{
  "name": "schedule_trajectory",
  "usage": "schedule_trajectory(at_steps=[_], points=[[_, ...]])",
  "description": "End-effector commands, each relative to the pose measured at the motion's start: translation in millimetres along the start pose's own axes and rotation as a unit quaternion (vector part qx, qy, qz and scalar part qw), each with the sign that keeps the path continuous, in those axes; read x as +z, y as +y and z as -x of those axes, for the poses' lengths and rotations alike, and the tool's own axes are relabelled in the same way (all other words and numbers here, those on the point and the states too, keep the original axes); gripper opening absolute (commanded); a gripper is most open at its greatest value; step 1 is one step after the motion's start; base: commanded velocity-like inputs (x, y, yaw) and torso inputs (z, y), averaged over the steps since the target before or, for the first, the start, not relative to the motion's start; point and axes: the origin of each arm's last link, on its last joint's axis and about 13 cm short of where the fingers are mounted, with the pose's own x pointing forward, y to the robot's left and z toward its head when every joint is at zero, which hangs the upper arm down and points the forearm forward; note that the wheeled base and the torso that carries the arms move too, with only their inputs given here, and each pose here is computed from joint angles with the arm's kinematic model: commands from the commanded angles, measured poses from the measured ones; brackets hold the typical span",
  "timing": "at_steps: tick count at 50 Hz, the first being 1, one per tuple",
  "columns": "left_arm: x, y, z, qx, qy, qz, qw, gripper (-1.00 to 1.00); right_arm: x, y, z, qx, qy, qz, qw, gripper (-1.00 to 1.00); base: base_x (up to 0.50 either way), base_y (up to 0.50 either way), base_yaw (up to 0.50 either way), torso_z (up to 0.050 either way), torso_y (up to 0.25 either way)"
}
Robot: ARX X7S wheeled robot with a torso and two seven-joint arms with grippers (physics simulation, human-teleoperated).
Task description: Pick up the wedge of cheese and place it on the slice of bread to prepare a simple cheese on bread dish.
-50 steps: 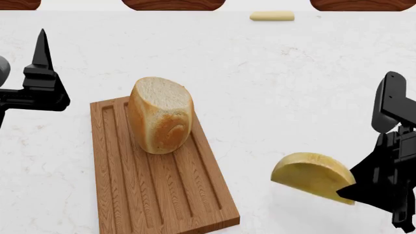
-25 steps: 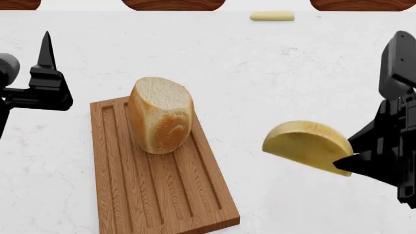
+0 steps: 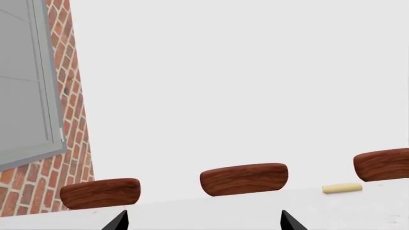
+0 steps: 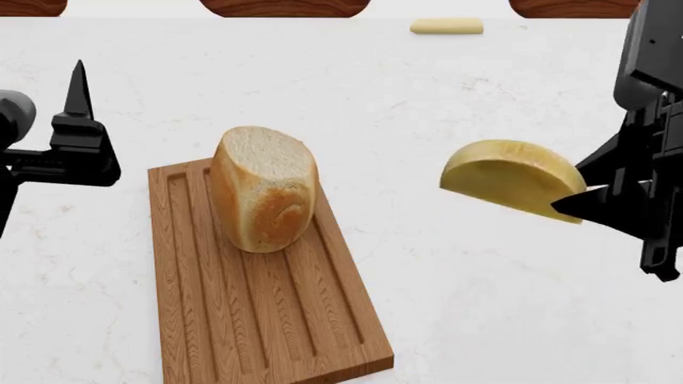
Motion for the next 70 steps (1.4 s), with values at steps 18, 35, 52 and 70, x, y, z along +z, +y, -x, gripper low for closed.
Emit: schedule_trajectory(at_steps=[18,35,52,70], points=[[1.1,0.5,0.9,0.003,-0.004,0.002,1.000,1.00,15.1,-5.6,-30.7,-0.065,0.140,0.140,0.978,-1.00,0.00,0.00,0.00,0.000,0.000],[0.3,0.1,0.7,0.003,-0.003,0.002,1.000,1.00,27.2,-7.0,-35.2,-0.094,0.141,0.180,0.969,-1.00,0.00,0.00,0.00,0.000,0.000],[1.1,0.1,0.8,0.002,-0.003,0.002,1.000,1.00,19.8,-1.8,-53.5,-0.118,0.190,0.266,0.938,-1.00,0.00,0.00,0.00,0.000,0.000],[0.8,-0.2,0.0,0.002,0.000,0.001,1.000,1.00,51.2,-1.9,-75.5,-0.166,0.143,0.333,0.917,-1.00,0.00,0.00,0.00,0.000,0.000]])
